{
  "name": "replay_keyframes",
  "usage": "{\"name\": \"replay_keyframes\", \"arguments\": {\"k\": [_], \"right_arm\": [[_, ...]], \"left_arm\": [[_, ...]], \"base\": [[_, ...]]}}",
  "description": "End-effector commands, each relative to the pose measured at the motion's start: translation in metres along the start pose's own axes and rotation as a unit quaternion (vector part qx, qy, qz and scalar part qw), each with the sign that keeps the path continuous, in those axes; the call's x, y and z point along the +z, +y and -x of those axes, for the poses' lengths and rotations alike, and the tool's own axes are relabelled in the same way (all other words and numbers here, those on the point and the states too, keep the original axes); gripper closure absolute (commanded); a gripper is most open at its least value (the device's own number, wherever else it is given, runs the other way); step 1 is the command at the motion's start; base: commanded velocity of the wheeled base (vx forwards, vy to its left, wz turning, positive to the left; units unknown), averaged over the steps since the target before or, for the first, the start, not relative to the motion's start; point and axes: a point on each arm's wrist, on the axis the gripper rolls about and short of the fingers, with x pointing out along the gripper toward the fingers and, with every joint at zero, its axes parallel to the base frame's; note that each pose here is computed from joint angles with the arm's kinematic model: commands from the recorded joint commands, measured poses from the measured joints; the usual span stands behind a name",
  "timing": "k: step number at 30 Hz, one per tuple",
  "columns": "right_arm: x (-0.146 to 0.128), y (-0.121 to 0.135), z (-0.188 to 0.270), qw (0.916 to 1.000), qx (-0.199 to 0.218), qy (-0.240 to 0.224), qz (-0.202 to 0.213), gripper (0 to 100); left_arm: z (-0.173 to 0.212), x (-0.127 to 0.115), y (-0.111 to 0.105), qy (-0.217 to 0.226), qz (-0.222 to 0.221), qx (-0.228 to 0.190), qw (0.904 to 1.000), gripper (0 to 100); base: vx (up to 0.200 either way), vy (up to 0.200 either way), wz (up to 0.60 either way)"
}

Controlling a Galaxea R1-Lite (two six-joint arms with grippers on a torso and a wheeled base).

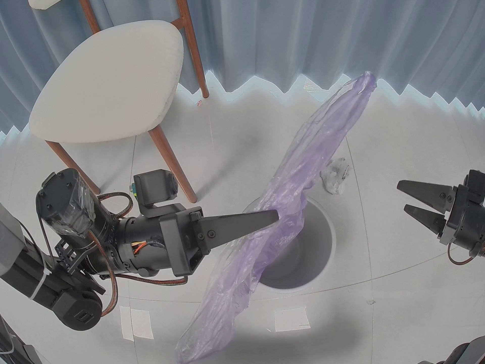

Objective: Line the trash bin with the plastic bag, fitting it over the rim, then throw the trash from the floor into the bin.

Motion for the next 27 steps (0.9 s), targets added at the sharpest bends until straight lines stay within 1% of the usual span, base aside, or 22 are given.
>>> {"name": "replay_keyframes", "arguments": {"k": [1, 2, 4, 6, 10, 12, 13, 15, 17, 19, 20, 22, 23, 24, 25, 27], "right_arm": [[-0.003, 0.005, -0.001, 0.9998, 0.018, 0.004, -0.004, 0], [-0.003, 0.004, -0.001, 0.9998, 0.018, 0.005, -0.005, 0], [-0.005, 0.003, -0.001, 0.9998, 0.016, 0.007, -0.005, 0], [-0.006, 0.002, 0.000, 0.9998, 0.015, 0.008, -0.005, 0], [-0.007, 0.001, 0.001, 0.9998, 0.013, 0.012, -0.007, 0], [-0.008, 0.001, 0.000, 0.9998, 0.012, 0.015, -0.008, 0], [-0.012, 0.001, -0.001, 0.9996, 0.014, 0.025, -0.009, 0], [-0.015, 0.002, -0.003, 0.9991, 0.017, 0.036, -0.012, 0], [-0.016, 0.001, -0.008, 0.9987, 0.014, 0.045, -0.019, 0], [-0.015, 0.000, -0.017, 0.9983, 0.008, 0.050, -0.029, 0], [-0.015, -0.001, -0.020, 0.9981, 0.004, 0.052, -0.031, 0], [-0.015, -0.005, -0.035, 0.9972, -0.011, 0.063, -0.037, 0], [-0.015, -0.007, -0.040, 0.9969, -0.016, 0.068, -0.038, 0], [-0.015, -0.007, -0.040, 0.9969, -0.016, 0.068, -0.038, 0], [-0.014, -0.008, -0.051, 0.9963, -0.025, 0.073, -0.037, 0], [-0.011, -0.007, -0.055, 0.9964, -0.024, 0.073, -0.037, 0]], "left_arm": [[0.001, -0.005, 0.006, 0.007, -0.013, 0.009, 0.9999, 100], [0.001, -0.007, 0.008, 0.008, -0.015, 0.011, 0.9998, 100], [0.000, -0.017, 0.019, 0.023, -0.043, 0.022, 0.9986, 100], [-0.003, -0.026, 0.028, 0.036, -0.059, 0.028, 0.9972, 100], [-0.008, -0.047, 0.052, 0.064, -0.066, 0.044, 0.9948, 100], [-0.009, -0.051, 0.058, 0.070, -0.067, 0.047, 0.9942, 100], [-0.010, -0.051, 0.060, 0.070, -0.070, 0.048, 0.9939, 100], [-0.012, -0.049, 0.059, 0.065, -0.080, 0.046, 0.9936, 100], [-0.014, -0.046, 0.055, 0.058, -0.099, 0.047, 0.9923, 100], [-0.017, -0.046, 0.047, 0.043, -0.121, 0.060, 0.9899, 100], [-0.018, -0.047, 0.046, 0.040, -0.124, 0.065, 0.9893, 100], [-0.028, -0.058, 0.040, 0.023, -0.136, 0.101, 0.9852, 100], [-0.031, -0.061, 0.041, 0.014, -0.138, 0.123, 0.9827, 100], [-0.031, -0.061, 0.041, 0.014, -0.138, 0.123, 0.9827, 100], [-0.038, -0.070, 0.047, 0.000, -0.137, 0.165, 0.9768, 100], [-0.042, -0.073, 0.049, -0.004, -0.137, 0.174, 0.9752, 100]], "base": [[0.000, 0.000, 0.00], [0.000, 0.000, 0.00], [0.000, 0.000, 0.00], [0.000, 0.000, 0.00], [0.000, 0.000, 0.00], [0.000, 0.000, 0.00], [0.000, 0.000, 0.00], [0.000, 0.000, 0.00], [0.000, 0.000, 0.00], [0.000, 0.000, 0.00], [0.000, 0.000, 0.00], [0.000, 0.000, 0.00], [0.000, 0.000, 0.00], [0.000, 0.000, 0.00], [0.000, 0.000, 0.00], [0.000, 0.000, 0.00]]}}
